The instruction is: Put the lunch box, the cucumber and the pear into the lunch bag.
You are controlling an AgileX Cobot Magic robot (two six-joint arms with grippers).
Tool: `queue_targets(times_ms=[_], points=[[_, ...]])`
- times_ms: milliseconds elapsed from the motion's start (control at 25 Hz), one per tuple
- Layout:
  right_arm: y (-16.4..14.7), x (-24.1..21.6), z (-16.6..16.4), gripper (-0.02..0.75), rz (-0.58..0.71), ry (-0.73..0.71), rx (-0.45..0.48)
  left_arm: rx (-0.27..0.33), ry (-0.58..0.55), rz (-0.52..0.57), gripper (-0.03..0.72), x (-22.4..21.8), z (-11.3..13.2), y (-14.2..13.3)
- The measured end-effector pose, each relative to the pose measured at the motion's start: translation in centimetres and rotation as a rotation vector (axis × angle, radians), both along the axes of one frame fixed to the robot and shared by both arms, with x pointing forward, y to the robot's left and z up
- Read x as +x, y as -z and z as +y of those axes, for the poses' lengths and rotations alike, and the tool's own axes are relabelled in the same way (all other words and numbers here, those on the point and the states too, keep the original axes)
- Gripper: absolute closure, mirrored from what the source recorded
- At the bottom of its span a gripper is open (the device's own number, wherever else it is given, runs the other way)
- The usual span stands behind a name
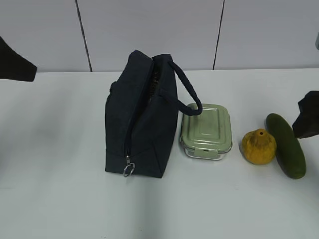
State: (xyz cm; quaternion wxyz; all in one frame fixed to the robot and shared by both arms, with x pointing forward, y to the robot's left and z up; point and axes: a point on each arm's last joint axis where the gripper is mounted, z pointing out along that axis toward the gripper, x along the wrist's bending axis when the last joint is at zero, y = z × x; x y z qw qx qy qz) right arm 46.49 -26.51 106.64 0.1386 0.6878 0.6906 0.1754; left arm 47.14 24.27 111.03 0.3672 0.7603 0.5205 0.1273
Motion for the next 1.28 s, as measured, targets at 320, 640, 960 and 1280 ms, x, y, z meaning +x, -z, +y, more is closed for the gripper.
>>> queue_targets(times_ms=[320, 640, 960, 1280], points=[[-0.4, 1.0, -1.2, 0.167, 0.036, 0.046, -0.016, 0.125, -0.001, 0.028, 0.291, 0.5, -3.4, 1.4], [1.7, 4.8, -3.8, 0.167, 0.091, 0.091, 0.100, 0.137, -0.023, 0.066, 0.291, 3.9, -6.5, 1.5], [4.8, 8.3, -4.9, 0.167, 0.172, 0.103, 0.072, 0.145, -0.049, 0.052, 0.291, 6.6, -7.7, 1.4], [4.3, 9.1, -5.2, 0.167, 0.102, 0.099, 0.041, 0.081, -0.042, 0.025, 0.307, 6.7, -8.2, 1.0]])
